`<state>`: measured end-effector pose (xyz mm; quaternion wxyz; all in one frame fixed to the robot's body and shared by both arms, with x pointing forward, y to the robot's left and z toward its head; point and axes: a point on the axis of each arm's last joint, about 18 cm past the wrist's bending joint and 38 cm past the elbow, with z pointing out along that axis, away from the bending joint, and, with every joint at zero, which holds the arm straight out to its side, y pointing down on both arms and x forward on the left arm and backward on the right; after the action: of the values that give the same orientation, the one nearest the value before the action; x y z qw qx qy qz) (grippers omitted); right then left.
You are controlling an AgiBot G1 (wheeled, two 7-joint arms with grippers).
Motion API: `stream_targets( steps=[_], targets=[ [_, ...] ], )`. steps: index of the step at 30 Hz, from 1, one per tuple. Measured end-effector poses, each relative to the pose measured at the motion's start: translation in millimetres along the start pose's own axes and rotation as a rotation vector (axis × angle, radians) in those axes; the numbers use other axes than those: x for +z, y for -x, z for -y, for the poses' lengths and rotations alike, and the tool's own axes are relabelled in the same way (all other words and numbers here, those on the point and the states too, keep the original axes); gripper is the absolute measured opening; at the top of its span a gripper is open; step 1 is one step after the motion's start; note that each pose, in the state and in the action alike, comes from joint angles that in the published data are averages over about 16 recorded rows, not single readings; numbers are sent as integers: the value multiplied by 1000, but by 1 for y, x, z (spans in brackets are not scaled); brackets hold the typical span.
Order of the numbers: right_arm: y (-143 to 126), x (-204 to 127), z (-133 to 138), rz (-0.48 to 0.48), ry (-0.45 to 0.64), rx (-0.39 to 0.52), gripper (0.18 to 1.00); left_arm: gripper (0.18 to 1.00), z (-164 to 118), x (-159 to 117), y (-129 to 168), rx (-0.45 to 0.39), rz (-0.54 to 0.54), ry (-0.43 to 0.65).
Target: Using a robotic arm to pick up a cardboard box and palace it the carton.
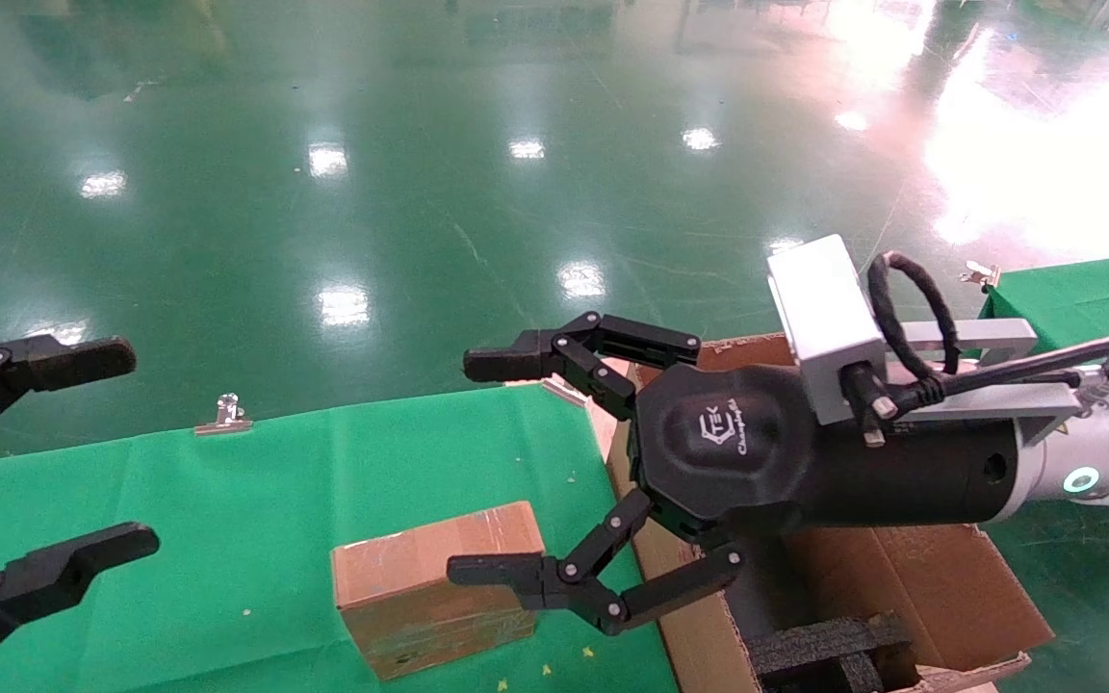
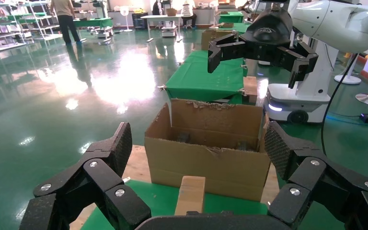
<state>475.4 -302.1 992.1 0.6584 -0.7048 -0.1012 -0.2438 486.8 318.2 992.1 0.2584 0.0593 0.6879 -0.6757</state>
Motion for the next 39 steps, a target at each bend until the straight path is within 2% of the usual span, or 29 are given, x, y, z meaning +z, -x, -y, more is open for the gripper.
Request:
stream_targets(
  steps=[23, 31, 39],
  targets=[
    [-2, 1, -4, -2, 27, 5, 1001, 989, 0, 0, 0, 0, 0, 0],
    [-12, 10, -18, 22, 156, 18, 1001, 947, 0, 0, 0, 0, 0, 0],
    [-36, 35, -41, 75, 344, 38, 1001, 849, 0, 0, 0, 0, 0, 0]
  ],
)
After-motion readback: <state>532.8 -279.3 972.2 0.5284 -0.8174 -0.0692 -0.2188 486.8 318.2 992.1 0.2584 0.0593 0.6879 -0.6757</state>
